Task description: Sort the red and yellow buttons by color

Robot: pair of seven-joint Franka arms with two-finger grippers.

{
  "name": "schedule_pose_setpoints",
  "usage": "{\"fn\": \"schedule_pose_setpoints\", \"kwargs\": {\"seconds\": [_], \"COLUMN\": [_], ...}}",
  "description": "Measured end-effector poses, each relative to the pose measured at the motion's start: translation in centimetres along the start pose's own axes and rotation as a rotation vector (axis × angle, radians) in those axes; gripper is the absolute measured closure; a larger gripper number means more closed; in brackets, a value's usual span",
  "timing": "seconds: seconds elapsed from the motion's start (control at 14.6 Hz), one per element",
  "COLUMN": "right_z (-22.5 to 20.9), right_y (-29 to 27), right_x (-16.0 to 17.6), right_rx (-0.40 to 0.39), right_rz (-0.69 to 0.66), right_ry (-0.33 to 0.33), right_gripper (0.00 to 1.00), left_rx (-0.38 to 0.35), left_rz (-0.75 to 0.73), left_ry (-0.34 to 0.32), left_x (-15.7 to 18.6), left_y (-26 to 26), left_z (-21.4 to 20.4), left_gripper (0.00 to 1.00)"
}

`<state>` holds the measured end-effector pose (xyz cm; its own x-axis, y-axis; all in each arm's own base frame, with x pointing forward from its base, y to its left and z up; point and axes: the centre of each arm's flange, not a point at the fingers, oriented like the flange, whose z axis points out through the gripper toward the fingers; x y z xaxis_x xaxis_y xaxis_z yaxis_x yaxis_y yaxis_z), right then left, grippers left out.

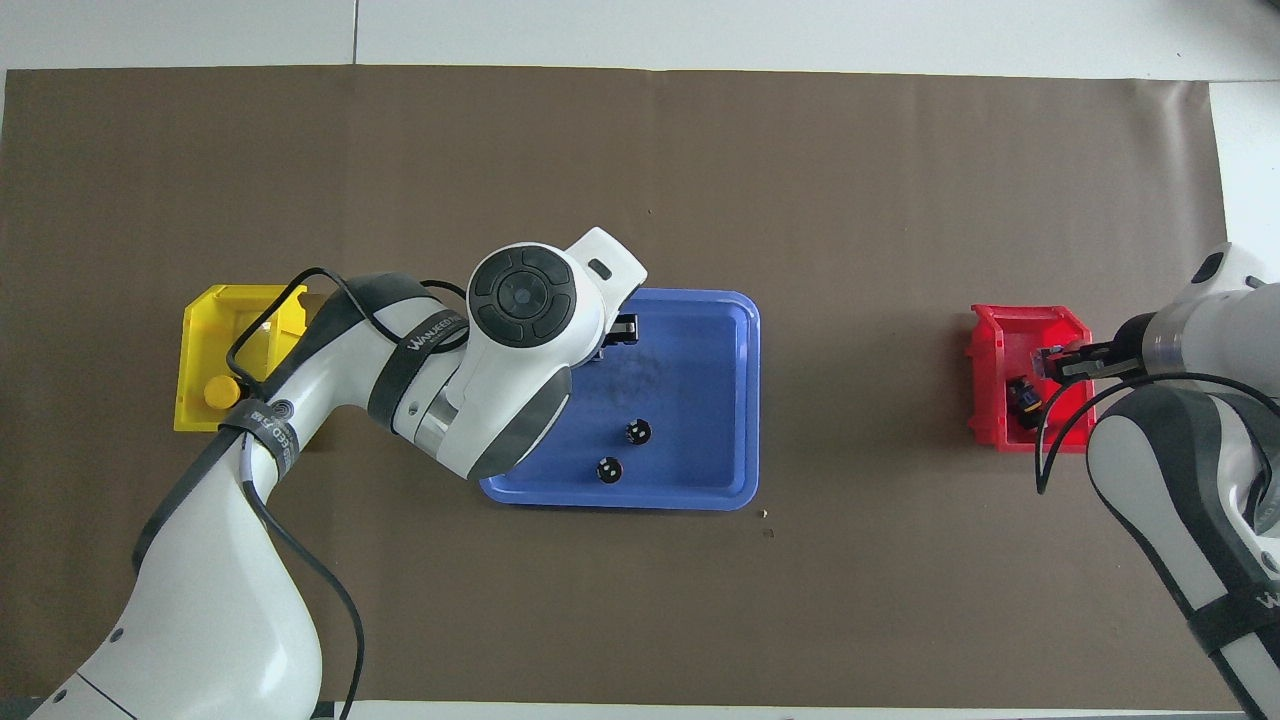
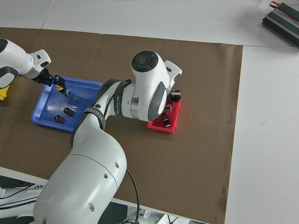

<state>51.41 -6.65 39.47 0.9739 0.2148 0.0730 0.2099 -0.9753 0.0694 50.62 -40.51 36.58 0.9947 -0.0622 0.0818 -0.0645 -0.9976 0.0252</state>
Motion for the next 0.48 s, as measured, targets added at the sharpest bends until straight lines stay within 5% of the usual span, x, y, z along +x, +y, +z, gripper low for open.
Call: {"fn": "schedule_pose_setpoints", "kwargs": {"seconds": [0.07,0.2,0.34,0.48], "right_z": [0.6,1.6,2.0,2.0], "right_y": [0.0,-0.1,-0.1,-0.2], "right_x": [0.1,0.4,0.6,0.6], "right_rx": [-0.002,-0.004,-0.005,-0.006], "right_rz": [-0.001,-0.003,-0.005,-0.007], "right_ry": [0.006,0.017,0.022,0.026], "right_gripper": [0.59,0.59,0.59,0.58], "left_rx": [0.001,0.003,0.003,0.003], "left_rz": [0.0,0.0,-0.002,0.001], "left_ry": [-0.003,-0.008,-0.009,-0.009], "left_x": [0.0,-0.2,-0.4,-0.6], "left_y": [0.1,0.3,0.7,0.8], "left_z": [0.2,0.7,0.8,0.8], "left_gripper": [0.31,0.33,0.57,0.59]}}
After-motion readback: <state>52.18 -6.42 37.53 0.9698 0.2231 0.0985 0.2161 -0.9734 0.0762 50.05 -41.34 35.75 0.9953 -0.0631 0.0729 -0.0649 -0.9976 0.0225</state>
